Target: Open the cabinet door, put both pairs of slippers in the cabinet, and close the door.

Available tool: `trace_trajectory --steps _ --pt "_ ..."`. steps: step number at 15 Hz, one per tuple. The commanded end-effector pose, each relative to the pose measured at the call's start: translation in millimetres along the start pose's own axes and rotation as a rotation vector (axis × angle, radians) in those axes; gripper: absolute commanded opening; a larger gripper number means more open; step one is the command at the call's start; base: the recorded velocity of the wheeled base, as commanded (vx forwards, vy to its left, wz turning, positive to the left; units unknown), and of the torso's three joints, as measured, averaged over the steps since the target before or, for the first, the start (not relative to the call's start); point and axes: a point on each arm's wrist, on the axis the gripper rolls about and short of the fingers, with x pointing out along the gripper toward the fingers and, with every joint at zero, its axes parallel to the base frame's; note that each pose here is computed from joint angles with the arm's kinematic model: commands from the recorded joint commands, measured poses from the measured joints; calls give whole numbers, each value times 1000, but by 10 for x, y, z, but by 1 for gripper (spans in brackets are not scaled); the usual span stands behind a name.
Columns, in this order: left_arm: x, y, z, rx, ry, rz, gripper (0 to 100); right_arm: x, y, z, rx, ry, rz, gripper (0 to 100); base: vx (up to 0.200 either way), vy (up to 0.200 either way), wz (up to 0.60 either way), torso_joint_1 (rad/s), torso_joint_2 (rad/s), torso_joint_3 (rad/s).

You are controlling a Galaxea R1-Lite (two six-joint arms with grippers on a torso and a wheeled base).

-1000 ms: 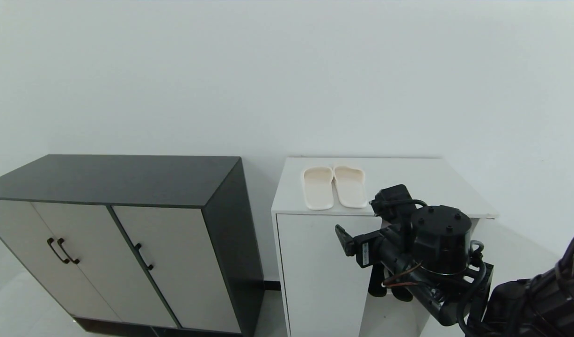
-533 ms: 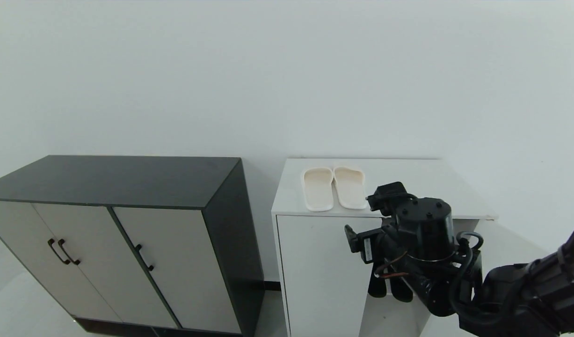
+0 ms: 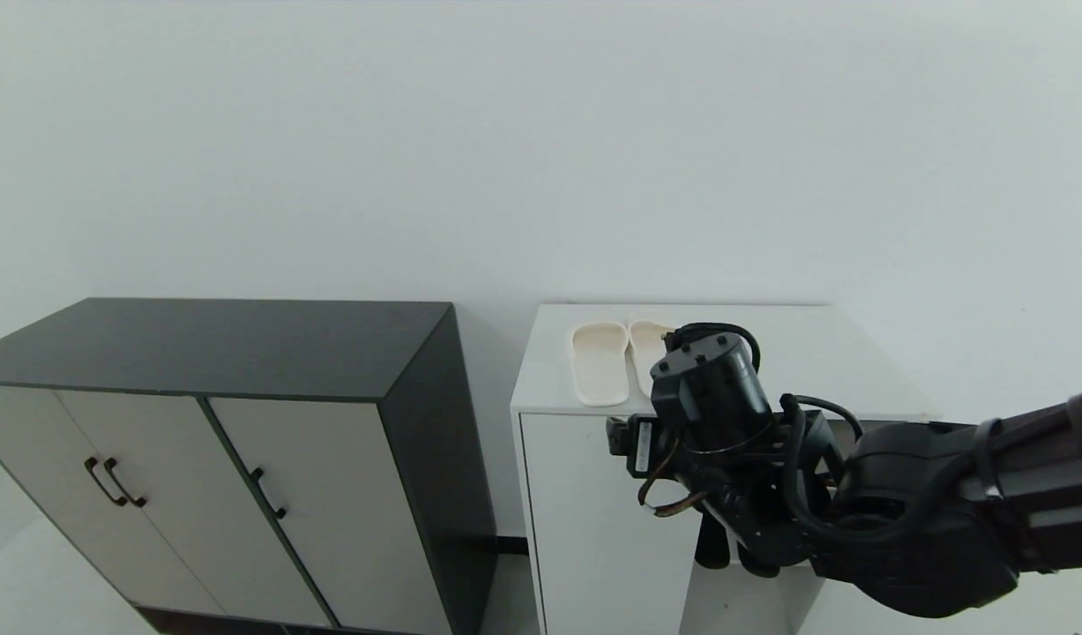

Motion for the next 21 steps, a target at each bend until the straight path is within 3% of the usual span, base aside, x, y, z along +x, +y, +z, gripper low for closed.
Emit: trace_trajectory --steps 1,7,12,17,21 --pt "0 0 1 0 0 0 0 79 17 -97 -21 5 -10 100 200 0 0 2 2 2" --pt "0 0 -4 -3 0 1 0 105 -17 -136 -39 -11 -9 100 200 0 0 7 2 -1" --pt "0 0 1 -3 0 1 0 212 -28 -175 -46 -16 -19 100 0 0 0 0 0 0" --pt "1 0 -4 -2 2 0 0 687 -158 -203 -113 -141 -34 100 0 0 0 0 0 0" --pt "1 0 -4 -2 2 0 0 874 -168 -234 -151 -136 -15 100 0 0 0 0 0 0"
